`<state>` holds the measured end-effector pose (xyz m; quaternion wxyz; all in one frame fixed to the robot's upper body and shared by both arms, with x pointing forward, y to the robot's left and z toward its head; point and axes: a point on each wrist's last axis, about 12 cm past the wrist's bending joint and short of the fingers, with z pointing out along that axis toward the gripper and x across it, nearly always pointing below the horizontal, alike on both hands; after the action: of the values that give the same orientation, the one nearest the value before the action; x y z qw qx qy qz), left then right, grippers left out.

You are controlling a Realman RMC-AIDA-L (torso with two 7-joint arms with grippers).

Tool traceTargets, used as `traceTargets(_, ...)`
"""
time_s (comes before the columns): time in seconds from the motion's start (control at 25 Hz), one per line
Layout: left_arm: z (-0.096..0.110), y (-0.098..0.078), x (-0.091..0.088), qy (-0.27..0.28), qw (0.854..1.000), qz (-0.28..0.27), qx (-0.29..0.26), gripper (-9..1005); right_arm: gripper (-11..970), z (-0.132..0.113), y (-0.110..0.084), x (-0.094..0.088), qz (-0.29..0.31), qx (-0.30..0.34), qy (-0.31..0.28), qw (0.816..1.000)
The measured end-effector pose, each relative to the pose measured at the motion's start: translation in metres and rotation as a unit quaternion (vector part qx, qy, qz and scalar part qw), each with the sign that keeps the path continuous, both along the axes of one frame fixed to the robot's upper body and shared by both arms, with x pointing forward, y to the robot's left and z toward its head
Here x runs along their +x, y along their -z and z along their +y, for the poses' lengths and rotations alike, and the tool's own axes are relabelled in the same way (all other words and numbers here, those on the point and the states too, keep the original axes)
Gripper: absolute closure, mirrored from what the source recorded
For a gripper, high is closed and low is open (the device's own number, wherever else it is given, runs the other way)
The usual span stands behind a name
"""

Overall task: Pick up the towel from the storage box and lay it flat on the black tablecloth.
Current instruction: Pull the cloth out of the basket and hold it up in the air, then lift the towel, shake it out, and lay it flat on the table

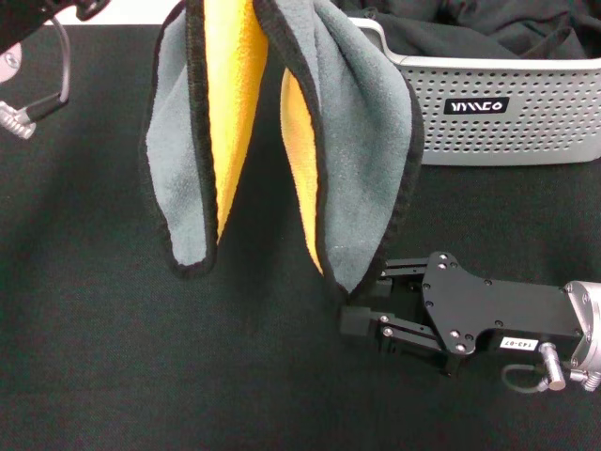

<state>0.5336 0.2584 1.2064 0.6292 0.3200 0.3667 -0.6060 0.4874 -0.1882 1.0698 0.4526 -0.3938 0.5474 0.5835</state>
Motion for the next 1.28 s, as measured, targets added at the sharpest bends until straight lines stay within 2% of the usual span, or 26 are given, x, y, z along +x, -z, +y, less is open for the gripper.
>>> traceTargets(0.36,0.0,0.0,0.0,0.001,1.0,0.001,-0.001,966,745,0.002,0.0,0.002,-0.006,-0.006,0.001,1.0)
traceTargets(0.6,0.001,0.005,-0.001,-0.002,1.0,0.011,-0.003,966,930,-0.002,0.003,-0.005,-0.033,-0.002,0.005,0.999)
traceTargets(0.64,0.001,0.008,-0.002,-0.002,1.0,0.015,-0.001,966,933,-0.005,0.004,-0.007,-0.036,0.0,0.011,0.999)
traceTargets(0.76,0.002,0.025,-0.008,-0.007,0.999,0.03,0.016,966,941,-0.018,0.008,-0.012,-0.037,0.013,0.05,0.998)
traceTargets(0.8,0.001,0.042,-0.015,-0.016,0.999,0.036,0.028,966,943,-0.024,0.008,-0.015,-0.034,0.019,0.064,0.997)
traceTargets(0.84,0.001,0.042,-0.015,-0.016,0.999,0.036,0.028,966,946,-0.036,0.007,-0.019,-0.032,0.035,0.086,0.995)
traceTargets(0.88,0.001,0.055,-0.021,-0.024,0.998,0.041,0.035,966,948,-0.036,0.007,-0.019,-0.032,0.035,0.086,0.995)
traceTargets(0.92,0.001,0.055,-0.021,-0.024,0.998,0.041,0.035,966,951,-0.044,0.006,-0.022,-0.03,0.046,0.097,0.994)
traceTargets(0.96,0.0,0.064,-0.026,-0.029,0.998,0.048,0.037,966,954,-0.051,0.005,-0.024,-0.028,0.053,0.107,0.992)
traceTargets(1.12,0.002,0.095,-0.043,-0.063,0.993,0.093,0.034,966,959,-0.081,-0.008,-0.033,-0.018,0.083,0.147,0.985)
traceTargets(1.28,0.009,0.115,-0.055,-0.086,0.984,0.147,0.055,969,960,-0.102,-0.027,-0.039,-0.043,0.1,0.172,0.979)
